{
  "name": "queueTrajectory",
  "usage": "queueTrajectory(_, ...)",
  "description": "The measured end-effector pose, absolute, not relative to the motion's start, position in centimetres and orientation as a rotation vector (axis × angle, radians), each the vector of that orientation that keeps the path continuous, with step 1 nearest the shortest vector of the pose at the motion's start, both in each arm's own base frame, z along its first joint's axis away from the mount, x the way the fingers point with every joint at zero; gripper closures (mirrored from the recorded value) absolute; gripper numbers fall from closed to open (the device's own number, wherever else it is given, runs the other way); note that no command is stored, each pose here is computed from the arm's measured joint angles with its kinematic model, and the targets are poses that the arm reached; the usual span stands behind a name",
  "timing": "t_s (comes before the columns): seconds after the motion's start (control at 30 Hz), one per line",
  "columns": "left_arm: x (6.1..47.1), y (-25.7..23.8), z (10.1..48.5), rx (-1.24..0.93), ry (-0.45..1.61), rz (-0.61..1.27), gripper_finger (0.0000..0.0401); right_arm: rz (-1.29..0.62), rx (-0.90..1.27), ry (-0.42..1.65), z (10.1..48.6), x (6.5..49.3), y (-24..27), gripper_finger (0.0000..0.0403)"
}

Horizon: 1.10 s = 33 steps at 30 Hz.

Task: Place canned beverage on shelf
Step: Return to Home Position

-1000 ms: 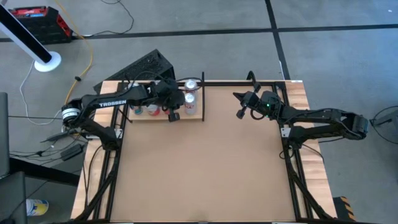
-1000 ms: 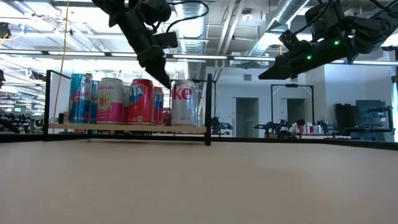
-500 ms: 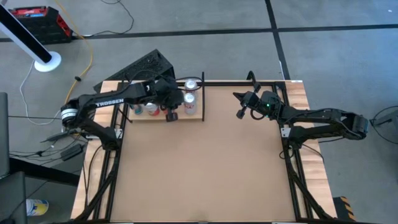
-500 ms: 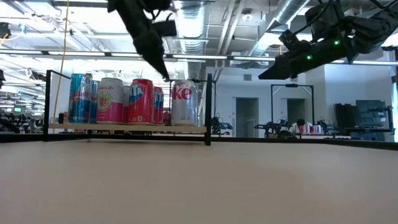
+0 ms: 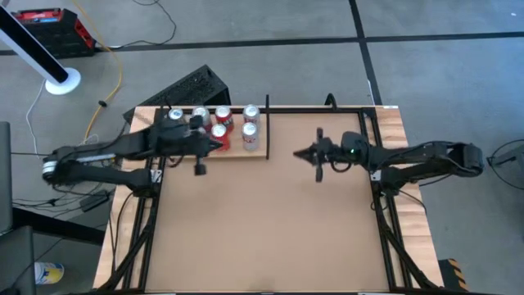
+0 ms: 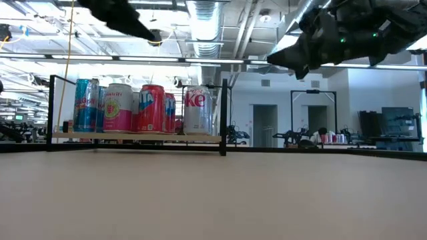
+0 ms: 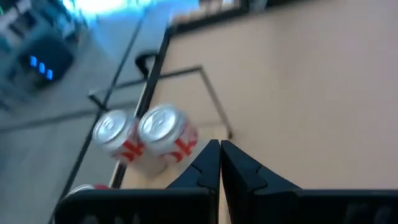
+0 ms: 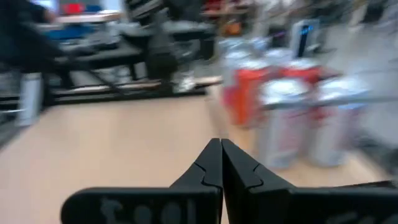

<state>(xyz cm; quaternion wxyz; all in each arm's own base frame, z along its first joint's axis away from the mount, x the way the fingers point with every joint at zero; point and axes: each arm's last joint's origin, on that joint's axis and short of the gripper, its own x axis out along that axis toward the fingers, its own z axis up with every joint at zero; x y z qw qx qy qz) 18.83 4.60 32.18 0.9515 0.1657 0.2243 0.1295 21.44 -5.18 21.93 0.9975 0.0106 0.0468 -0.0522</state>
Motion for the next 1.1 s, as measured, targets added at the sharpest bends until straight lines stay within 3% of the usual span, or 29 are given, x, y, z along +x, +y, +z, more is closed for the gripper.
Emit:
queueTrajectory(0.13,15.1,3.1,31.2,0.289,0.212,0.201,0.0401,-0.007,0.098,0.057,22.3,22.2,-2.8,0.0382)
queueTrajectory(0.33,10.3,2.0,30.1,0.236,-0.083,0.208,0.0401,0.088,0.085,0.015,26.5,22.5,-0.6,0.0382)
queueTrajectory(0.5,8.1,1.6,28.5,0.229,-0.142,0.218,0.0401,0.103,0.031,0.069,29.5,20.7,0.3,0.0382)
queueTrajectory(0.63,7.3,1.5,27.3,0.183,-0.167,0.216,0.0401,0.009,0.014,0.049,30.7,18.2,0.5,0.0382)
queueTrajectory(0.83,7.7,1.6,25.3,0.099,-0.251,0.246,0.0401,-0.057,0.013,0.017,28.9,15.6,0.5,0.0382)
queueTrajectory(1.1,9.1,2.1,21.4,0.039,-0.273,0.312,0.0401,-0.087,0.111,0.029,24.2,15.1,0.3,0.0382)
